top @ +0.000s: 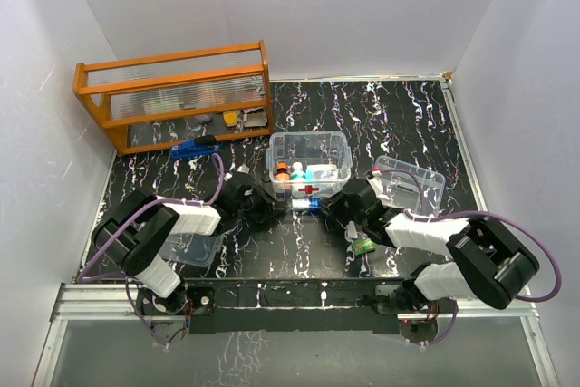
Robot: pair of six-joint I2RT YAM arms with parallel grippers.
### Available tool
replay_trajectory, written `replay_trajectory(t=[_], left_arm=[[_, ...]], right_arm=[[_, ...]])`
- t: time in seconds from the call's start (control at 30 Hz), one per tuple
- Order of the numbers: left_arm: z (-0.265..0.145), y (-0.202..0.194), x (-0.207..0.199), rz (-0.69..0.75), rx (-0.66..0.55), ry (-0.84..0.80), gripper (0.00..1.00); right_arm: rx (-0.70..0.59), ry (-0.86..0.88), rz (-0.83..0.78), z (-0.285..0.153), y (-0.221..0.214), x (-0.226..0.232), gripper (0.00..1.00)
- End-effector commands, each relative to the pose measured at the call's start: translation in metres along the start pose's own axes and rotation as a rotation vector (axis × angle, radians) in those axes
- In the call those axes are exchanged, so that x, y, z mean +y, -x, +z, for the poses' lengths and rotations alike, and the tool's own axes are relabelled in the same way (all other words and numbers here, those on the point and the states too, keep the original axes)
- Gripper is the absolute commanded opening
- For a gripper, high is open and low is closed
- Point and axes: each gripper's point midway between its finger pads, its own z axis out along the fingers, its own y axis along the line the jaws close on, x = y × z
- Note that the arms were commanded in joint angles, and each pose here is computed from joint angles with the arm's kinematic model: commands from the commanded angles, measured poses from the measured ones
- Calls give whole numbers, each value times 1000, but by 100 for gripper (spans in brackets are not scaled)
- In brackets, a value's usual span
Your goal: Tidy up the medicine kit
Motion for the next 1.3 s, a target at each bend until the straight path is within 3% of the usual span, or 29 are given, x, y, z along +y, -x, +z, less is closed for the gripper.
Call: replay_trajectory(t=[0.0,0.17,0.3,0.67,1.03,1.27], left_arm=[[-12,-4,-7,11,11,-21,3],[-24,0,-6,40,-16,-4,25],[-41,12,-6,77,-89,19,34],[-96,64,24,120,-391,209,37],[-168,133,-33,301,-572,210,44],[-185,159,-61,476,-610,204,46]], right_arm=[[-52,56,36,-10,12,18,0],[-21,52,-41,-24,9,16,0],[11,67,-100,-43,6,16,0],[-99,128,-262,-111,45,58,0],[-389,104,-422,-137,123,142,0],[-437,-1,-510,-105,145,158,0]])
